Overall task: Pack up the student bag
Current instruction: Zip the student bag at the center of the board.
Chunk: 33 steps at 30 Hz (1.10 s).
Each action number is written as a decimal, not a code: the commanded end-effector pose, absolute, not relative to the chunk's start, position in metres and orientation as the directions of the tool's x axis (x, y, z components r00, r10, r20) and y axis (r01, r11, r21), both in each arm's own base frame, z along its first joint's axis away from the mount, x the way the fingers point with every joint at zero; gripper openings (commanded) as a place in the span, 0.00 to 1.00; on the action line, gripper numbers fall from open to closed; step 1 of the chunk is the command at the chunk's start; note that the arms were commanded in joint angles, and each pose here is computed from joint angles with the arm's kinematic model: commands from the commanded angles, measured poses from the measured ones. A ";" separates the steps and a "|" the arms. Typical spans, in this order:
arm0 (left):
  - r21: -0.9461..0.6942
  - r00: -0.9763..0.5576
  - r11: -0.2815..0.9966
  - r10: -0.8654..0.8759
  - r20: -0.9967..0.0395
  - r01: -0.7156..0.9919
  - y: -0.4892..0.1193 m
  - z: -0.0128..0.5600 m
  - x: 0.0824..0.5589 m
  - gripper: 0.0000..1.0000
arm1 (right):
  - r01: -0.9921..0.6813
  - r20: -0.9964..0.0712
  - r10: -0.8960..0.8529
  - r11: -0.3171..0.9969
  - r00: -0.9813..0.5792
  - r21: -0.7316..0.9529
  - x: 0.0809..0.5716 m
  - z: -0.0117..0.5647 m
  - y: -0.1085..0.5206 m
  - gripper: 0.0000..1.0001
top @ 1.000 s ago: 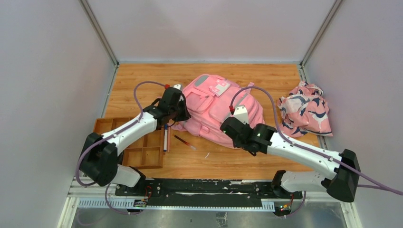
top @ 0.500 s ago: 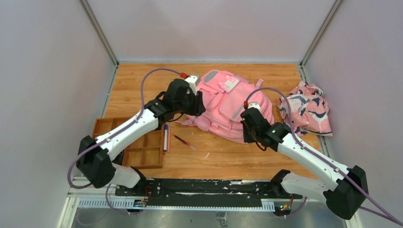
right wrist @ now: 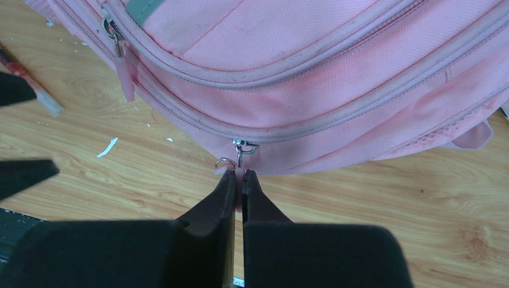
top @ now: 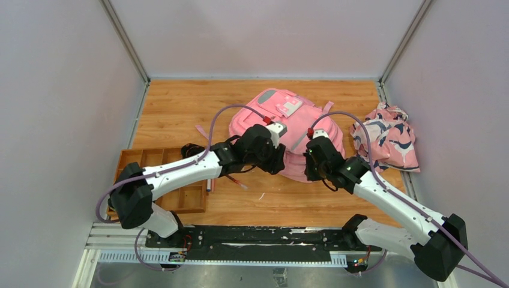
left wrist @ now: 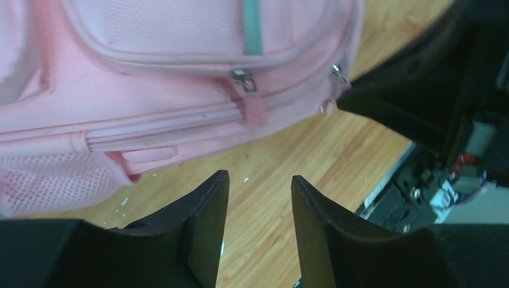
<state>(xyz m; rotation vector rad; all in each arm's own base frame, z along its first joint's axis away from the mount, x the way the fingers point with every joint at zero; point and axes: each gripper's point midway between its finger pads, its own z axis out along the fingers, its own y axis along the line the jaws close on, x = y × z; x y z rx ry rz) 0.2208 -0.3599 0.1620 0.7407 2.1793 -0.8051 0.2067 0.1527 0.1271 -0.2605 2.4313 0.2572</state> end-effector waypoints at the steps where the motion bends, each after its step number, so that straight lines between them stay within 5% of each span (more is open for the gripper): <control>1: -0.319 -0.659 0.806 0.114 -0.743 0.499 -0.350 0.176 0.255 0.49 | -0.260 -0.645 -0.106 0.954 -0.757 0.148 0.208 0.130 0.157 0.00; 7: -0.607 -0.721 0.763 -0.290 -0.630 0.223 -0.346 0.187 0.255 0.59 | -0.259 -0.637 -0.100 0.952 -0.764 0.161 0.207 0.131 0.160 0.00; 16: -0.849 -0.732 0.526 -0.596 -0.330 -0.046 -0.352 0.185 0.263 0.64 | -0.259 -0.627 -0.096 0.950 -0.773 0.174 0.208 0.131 0.165 0.00; 22: -0.889 -0.719 0.416 -0.676 -0.162 -0.191 -0.358 0.170 0.263 0.61 | -0.259 -0.621 -0.094 0.949 -0.778 0.180 0.208 0.130 0.166 0.00; 33: -0.874 -0.704 0.410 -0.700 -0.118 -0.261 -0.370 0.144 0.274 0.60 | -0.250 -0.624 -0.091 0.953 -0.776 0.172 0.206 0.134 0.162 0.00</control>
